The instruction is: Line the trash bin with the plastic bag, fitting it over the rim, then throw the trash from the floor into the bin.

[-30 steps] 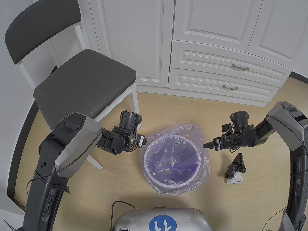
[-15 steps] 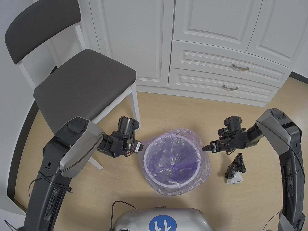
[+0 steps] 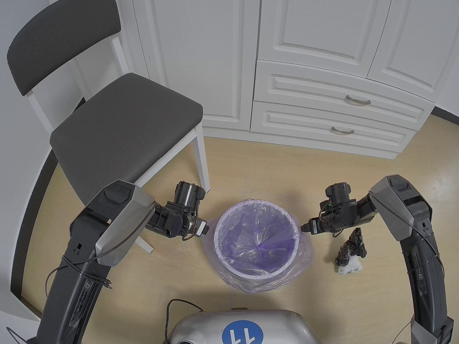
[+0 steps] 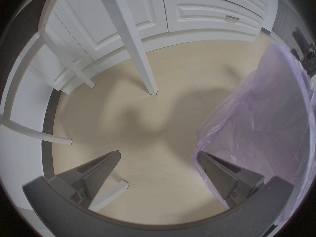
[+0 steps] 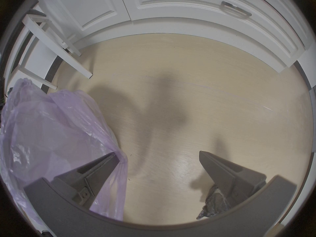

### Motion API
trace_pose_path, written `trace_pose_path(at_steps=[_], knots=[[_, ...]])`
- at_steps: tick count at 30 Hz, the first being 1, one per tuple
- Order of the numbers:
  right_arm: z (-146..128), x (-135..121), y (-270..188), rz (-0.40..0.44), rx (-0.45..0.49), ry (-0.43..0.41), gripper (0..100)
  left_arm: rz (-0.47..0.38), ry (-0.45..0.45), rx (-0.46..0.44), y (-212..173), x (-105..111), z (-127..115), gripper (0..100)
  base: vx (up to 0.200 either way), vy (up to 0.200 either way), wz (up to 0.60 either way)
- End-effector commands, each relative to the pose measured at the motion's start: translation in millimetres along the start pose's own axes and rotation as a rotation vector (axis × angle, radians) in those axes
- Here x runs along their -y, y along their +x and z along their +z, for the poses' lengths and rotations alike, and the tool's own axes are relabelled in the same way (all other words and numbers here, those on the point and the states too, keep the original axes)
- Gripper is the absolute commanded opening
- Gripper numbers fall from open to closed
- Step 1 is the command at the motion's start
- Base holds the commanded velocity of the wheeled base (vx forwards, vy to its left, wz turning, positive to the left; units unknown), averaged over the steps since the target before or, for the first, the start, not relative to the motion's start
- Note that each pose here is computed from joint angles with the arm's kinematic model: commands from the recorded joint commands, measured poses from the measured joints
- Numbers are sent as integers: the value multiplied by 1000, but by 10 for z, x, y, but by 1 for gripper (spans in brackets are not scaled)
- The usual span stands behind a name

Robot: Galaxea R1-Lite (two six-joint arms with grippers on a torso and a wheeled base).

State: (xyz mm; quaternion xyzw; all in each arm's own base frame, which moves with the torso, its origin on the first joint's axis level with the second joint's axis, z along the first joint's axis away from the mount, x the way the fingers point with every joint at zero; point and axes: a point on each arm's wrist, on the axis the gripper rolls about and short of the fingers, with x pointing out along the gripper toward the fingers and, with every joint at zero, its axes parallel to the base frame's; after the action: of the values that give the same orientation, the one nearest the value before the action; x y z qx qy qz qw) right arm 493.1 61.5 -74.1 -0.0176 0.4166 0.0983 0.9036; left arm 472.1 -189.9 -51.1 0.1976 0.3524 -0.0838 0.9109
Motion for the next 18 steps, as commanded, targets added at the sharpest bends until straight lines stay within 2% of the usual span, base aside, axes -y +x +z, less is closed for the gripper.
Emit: trace_pose_path(at_steps=[1,6,8,10,12,16,18], knots=[[-70,8,175,4,4,16,100,10,2,-3,93,13,-37,100,0,0,0],[51,-100,348,12,105,113,100,19,-14,29,120,-1,39,100,0,0,0],[113,-172,447,-19,155,147,100,23,-17,34,118,-5,53,100,0,0,0],[12,-203,571,-56,147,162,100,42,-20,34,108,-13,65,100,0,0,0],[9,-210,580,-57,155,164,100,51,-22,34,104,-17,67,100,0,0,0],[99,-230,563,-42,244,180,100,68,-39,18,82,-7,39,100,0,0,0],[112,-221,556,-44,252,190,100,81,-39,7,84,-4,6,100,0,0,0]])
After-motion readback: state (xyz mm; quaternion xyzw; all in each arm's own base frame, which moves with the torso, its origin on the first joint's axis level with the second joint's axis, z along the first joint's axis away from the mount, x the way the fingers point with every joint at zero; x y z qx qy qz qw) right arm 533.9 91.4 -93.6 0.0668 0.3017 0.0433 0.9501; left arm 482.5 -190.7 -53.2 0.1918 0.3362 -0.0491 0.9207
